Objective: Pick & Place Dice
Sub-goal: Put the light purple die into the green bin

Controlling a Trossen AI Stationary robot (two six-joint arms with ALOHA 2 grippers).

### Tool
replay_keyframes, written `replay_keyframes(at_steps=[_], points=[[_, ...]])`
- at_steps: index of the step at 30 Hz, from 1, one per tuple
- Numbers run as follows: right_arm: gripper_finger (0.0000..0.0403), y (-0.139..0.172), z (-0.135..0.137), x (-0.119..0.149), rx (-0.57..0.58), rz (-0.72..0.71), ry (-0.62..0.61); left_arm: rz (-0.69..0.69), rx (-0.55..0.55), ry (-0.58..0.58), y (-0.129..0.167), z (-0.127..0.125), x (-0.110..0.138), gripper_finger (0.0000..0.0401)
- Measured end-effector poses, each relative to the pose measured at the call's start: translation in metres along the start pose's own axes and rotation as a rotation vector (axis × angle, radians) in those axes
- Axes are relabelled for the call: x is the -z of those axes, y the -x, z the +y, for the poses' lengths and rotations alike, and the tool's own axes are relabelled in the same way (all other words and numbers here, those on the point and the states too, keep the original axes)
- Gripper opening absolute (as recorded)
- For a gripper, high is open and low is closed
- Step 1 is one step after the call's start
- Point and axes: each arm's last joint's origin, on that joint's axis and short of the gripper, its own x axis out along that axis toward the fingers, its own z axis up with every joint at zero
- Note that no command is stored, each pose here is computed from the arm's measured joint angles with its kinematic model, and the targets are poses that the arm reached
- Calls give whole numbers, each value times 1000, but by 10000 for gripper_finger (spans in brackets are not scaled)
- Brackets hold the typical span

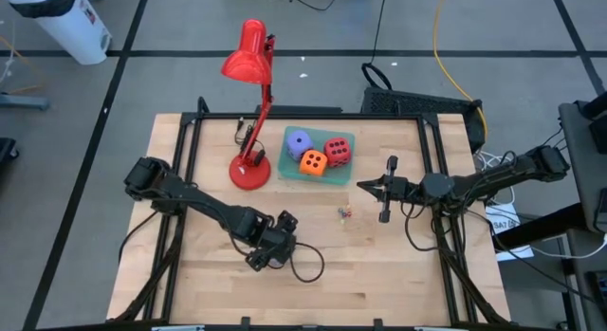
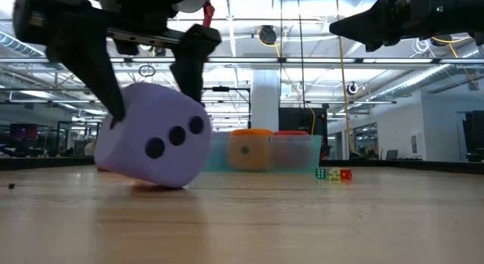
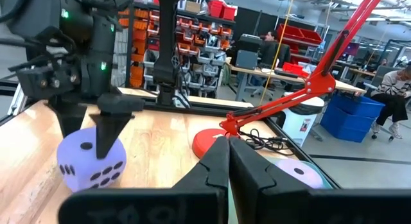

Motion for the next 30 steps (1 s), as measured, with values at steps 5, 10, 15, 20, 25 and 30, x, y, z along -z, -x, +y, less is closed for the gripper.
replay_keyframes(at_steps=[5, 10, 15, 20, 25, 30], points=[[2, 0, 0, 0, 0, 0, 1, -46, -61, -26, 22, -10, -2, 399], [2, 0, 0, 0, 0, 0, 2, -85, -84, -39, 36, -13, -3, 399], [2, 0, 0, 0, 0, 0, -5, -95, 1, -12, 40, -3, 3, 399], [2, -2, 1, 1, 0, 1, -7, -81, 62, 33, 33, 19, 13, 399], [2, -2, 1, 1, 0, -2, -3, -108, 104, 39, 33, 34, 19, 399], [2, -2, 1, 1, 0, -1, 9, -140, 179, 72, 33, 37, 20, 399]])
